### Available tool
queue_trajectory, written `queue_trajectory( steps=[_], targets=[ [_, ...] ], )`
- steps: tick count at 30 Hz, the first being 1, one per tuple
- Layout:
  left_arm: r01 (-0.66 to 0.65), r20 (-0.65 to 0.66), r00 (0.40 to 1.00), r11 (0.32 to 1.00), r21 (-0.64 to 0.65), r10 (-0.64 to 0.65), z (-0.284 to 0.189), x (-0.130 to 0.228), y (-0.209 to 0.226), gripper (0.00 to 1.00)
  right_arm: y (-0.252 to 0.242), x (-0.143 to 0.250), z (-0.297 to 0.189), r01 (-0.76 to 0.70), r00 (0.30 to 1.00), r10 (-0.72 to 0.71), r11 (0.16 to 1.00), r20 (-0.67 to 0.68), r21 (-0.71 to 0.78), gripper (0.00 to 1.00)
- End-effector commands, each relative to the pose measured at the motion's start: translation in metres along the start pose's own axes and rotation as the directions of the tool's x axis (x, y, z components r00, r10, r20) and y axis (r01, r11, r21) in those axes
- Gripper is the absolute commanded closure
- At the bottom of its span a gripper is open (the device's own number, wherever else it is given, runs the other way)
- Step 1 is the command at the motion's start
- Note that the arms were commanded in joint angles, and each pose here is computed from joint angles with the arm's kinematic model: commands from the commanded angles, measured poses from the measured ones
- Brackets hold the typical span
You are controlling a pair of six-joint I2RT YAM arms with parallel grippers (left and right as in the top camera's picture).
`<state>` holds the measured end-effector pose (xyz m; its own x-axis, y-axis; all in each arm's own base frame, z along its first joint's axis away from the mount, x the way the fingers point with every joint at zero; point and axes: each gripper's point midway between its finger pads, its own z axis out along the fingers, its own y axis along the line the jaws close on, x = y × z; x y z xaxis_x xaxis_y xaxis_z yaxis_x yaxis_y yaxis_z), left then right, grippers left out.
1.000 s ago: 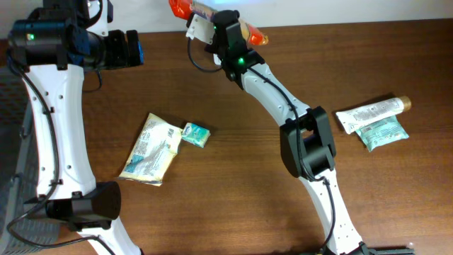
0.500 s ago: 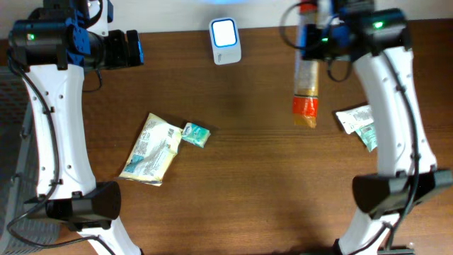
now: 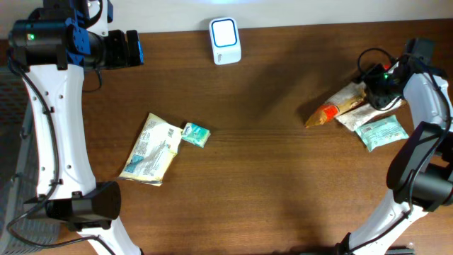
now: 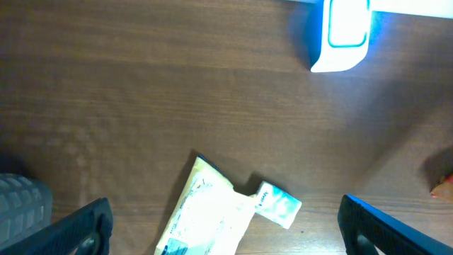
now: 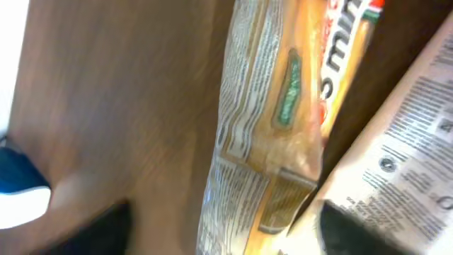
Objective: Scan the item barcode
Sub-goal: 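Place the pasta pack at the right edge with the right gripper, then grasp the small green tissue pack with the right gripper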
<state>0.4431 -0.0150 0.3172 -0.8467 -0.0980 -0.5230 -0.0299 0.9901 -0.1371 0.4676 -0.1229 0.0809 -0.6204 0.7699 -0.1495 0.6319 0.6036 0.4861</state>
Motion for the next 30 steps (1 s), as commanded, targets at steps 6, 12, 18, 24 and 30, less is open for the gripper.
queue_trajectory(
  steps=[6,12,18,24,30],
  targets=[
    [-0.015,0.016,1.0,1.0,0.0,0.015,-0.005,-0.002,0.001,0.01,0.113,0.073,-0.095,0.326,0.945,-0.328,0.936,0.011,-0.132,0.01],
    [-0.015,0.016,1.0,1.0,0.0,0.015,-0.005,-0.002,0.001,0.01,0.211,0.214,-0.04,0.688,0.684,-0.728,0.665,-0.05,-0.29,0.05],
    [-0.015,0.016,1.0,1.0,0.0,0.015,-0.005,-0.002,0.001,0.01,0.233,0.339,0.027,0.8,0.424,-0.892,0.45,-0.158,-0.396,0.26],
    [-0.015,0.016,1.0,1.0,0.0,0.015,-0.005,-0.002,0.001,0.01,0.198,0.385,0.099,0.772,0.377,-0.87,0.484,-0.316,-0.412,0.33],
    [-0.015,0.016,1.0,1.0,0.0,0.015,-0.005,-0.002,0.001,0.01,0.188,0.41,0.118,0.691,0.382,-0.835,0.542,-0.395,-0.479,0.5]
  ],
)
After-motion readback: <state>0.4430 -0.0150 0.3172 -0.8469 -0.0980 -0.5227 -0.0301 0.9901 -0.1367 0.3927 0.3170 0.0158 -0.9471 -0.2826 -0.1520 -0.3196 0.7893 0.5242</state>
